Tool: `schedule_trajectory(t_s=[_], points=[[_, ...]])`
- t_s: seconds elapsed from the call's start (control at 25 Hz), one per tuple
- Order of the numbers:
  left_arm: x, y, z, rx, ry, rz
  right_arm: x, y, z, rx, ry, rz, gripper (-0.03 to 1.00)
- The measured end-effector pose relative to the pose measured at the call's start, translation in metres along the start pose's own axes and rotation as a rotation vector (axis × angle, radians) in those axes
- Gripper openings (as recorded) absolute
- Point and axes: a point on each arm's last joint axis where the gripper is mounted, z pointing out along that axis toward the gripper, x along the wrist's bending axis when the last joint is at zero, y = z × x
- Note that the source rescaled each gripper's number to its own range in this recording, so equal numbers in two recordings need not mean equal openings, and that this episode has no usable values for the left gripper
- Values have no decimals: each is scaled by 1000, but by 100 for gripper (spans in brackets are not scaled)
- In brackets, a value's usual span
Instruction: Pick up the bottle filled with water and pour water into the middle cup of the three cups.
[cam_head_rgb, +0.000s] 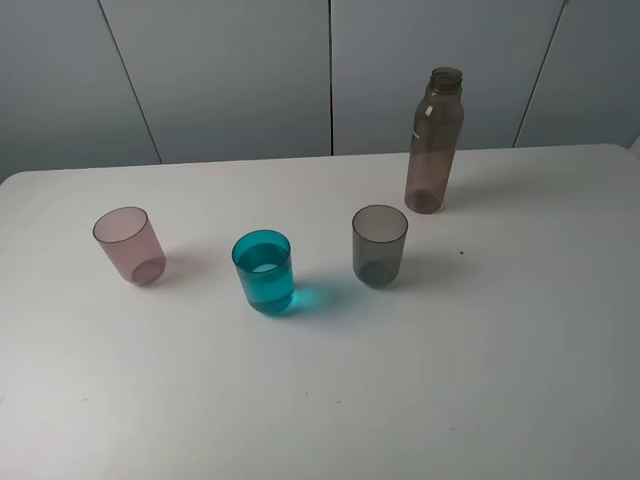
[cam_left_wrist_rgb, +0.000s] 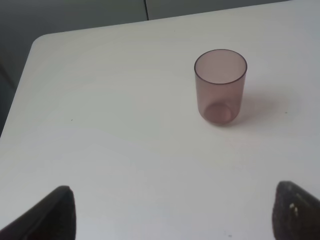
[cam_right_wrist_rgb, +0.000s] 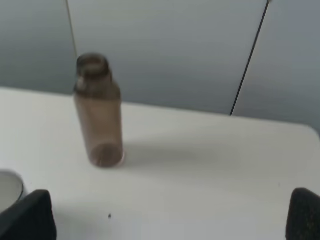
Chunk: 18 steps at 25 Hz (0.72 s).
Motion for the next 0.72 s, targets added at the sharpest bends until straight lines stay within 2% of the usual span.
schedule_trajectory(t_s=[0.24,0.32,0.56,0.72], points=[[0,0,0,0,0,0,6,-35,-45,133,77,-27,100],[0,0,0,0,0,0,7,-45,-59,143,89,-26,100],[0,0,0,0,0,0,13,-75,-84,54,144,2,100],[0,0,0,0,0,0,14,-97,-95,-43,143,9,100]])
